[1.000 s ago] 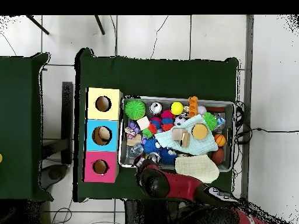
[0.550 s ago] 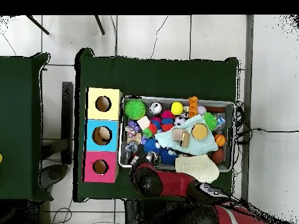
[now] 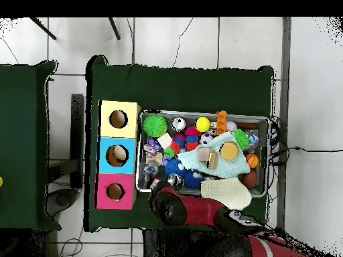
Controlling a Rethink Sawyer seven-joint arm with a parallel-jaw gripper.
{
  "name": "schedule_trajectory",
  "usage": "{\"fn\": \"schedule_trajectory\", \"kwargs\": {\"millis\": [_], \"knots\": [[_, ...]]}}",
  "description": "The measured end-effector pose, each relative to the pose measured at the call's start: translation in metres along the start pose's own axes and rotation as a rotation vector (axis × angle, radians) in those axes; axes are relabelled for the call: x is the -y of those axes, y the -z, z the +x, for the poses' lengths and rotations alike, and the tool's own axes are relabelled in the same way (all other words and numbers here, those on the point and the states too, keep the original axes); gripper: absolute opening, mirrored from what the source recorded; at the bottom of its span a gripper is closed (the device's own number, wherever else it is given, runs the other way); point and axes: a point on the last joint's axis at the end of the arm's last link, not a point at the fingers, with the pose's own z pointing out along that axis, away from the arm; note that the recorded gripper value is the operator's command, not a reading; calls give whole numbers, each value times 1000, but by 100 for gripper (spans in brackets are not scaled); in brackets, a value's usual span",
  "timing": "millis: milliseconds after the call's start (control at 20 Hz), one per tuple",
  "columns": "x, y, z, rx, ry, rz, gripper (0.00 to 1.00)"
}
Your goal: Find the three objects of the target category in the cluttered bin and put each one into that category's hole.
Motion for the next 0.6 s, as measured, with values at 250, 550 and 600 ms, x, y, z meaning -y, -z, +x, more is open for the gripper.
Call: {"fn": "schedule_trajectory", "kwargs": {"millis": [250,550,600], "knots": [[0,7,0,-5,-12,-11,100],[-4,42,-1,-60,-36,27,100],[-7,51,-3,-71,-40,38,100]]}}
